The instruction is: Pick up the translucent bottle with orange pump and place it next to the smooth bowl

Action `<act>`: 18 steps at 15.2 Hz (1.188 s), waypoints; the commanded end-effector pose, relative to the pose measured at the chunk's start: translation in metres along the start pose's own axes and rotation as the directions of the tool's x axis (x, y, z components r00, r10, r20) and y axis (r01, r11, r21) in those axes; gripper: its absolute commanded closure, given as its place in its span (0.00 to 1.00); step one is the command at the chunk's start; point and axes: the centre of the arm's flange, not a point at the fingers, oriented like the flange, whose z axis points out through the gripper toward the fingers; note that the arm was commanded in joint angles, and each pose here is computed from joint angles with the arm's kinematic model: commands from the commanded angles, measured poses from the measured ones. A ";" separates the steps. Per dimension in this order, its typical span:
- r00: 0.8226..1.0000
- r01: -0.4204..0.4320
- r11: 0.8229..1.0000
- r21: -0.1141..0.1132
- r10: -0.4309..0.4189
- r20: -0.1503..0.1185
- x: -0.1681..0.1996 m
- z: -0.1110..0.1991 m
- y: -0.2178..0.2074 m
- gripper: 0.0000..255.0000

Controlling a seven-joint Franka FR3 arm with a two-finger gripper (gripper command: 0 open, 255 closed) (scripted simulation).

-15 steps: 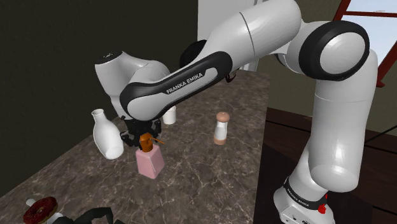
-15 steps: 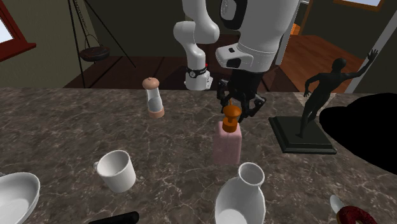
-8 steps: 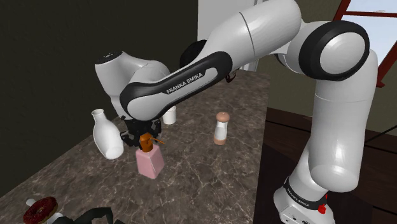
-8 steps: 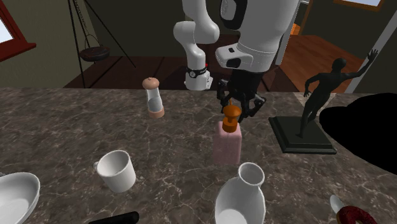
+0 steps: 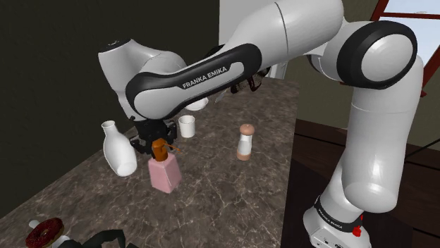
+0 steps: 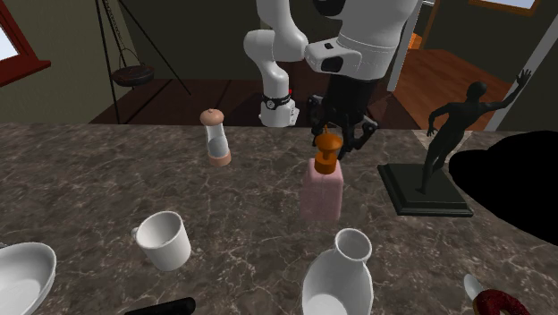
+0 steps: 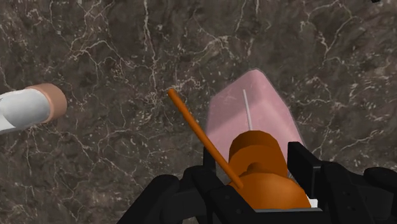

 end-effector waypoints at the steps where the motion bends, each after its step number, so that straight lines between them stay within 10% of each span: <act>1: 1.000 0.000 1.000 0.000 0.000 0.000 0.000 -0.010 0.002 1.00; 18: 1.000 0.000 1.000 0.000 0.000 0.000 0.004 -0.099 0.015 1.00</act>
